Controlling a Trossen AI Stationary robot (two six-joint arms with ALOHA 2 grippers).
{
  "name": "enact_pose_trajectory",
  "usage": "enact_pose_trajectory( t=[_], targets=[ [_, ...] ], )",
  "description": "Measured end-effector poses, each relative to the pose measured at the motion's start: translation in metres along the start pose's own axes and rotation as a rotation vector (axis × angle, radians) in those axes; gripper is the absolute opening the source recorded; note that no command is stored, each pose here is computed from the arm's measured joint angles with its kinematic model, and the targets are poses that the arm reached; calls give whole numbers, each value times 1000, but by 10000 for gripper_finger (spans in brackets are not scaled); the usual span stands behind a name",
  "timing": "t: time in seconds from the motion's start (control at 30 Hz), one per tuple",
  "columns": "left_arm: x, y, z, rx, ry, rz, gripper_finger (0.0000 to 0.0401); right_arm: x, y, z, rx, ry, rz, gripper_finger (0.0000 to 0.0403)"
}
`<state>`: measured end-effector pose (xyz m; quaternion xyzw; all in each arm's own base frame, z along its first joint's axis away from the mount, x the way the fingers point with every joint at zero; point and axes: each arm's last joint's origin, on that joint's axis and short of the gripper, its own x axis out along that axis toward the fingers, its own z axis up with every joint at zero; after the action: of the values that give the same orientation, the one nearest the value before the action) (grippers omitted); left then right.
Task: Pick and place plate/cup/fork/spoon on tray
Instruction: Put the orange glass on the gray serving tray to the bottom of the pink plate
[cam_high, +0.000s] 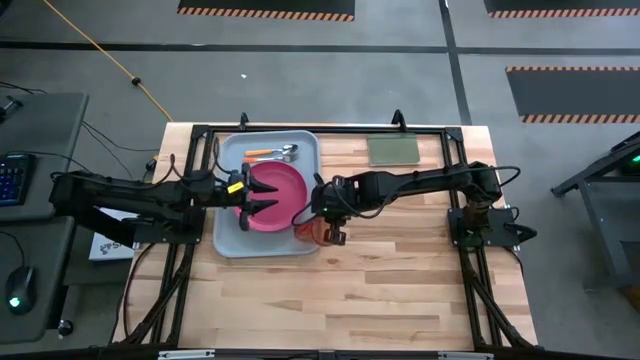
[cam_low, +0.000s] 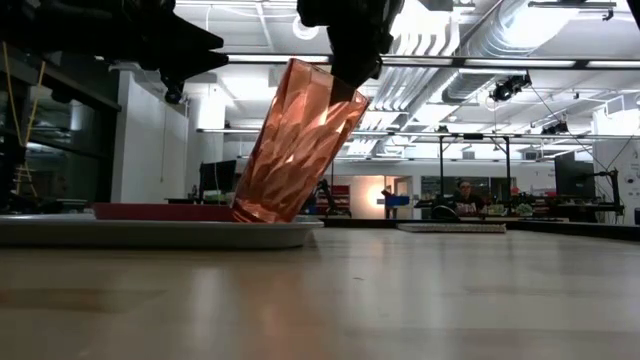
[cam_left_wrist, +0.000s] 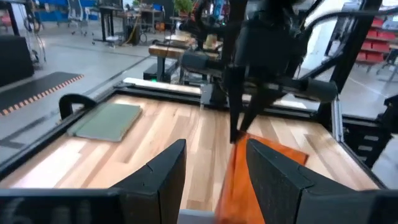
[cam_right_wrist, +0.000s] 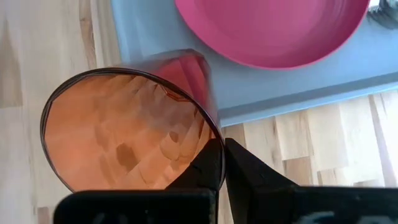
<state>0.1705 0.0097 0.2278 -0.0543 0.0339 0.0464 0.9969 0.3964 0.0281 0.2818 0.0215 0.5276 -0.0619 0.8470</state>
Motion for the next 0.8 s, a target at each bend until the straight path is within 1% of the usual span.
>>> enact_pose_trajectory(
  t=[0.1,0.2,0.3,0.4,0.53,0.6,0.7,0.8],
  targets=[
    [5,-3,-7,16,52,5,156,0,-1,2,-18,-15,-6,0],
    [12,-4,-14,15,83,76,156,0,-3,3,-16,-23,-7,0],
    [18,-4,-23,-31,127,121,156,1,-5,3,-23,-23,-9,0],
    [23,-4,-25,-39,128,120,156,1,-5,3,-29,-24,-9,0],
    [28,-5,-24,-72,83,111,156,1,-5,3,-30,-23,-8,0],
    [30,-6,-25,-83,91,65,156,0,-4,3,-30,-22,-3,0],
    [32,-10,-30,-79,133,-39,156,0,-4,3,-31,-20,17,0],
    [34,-13,-37,-65,195,-66,155,-1,-4,3,-31,-18,19,0]
  ],
)
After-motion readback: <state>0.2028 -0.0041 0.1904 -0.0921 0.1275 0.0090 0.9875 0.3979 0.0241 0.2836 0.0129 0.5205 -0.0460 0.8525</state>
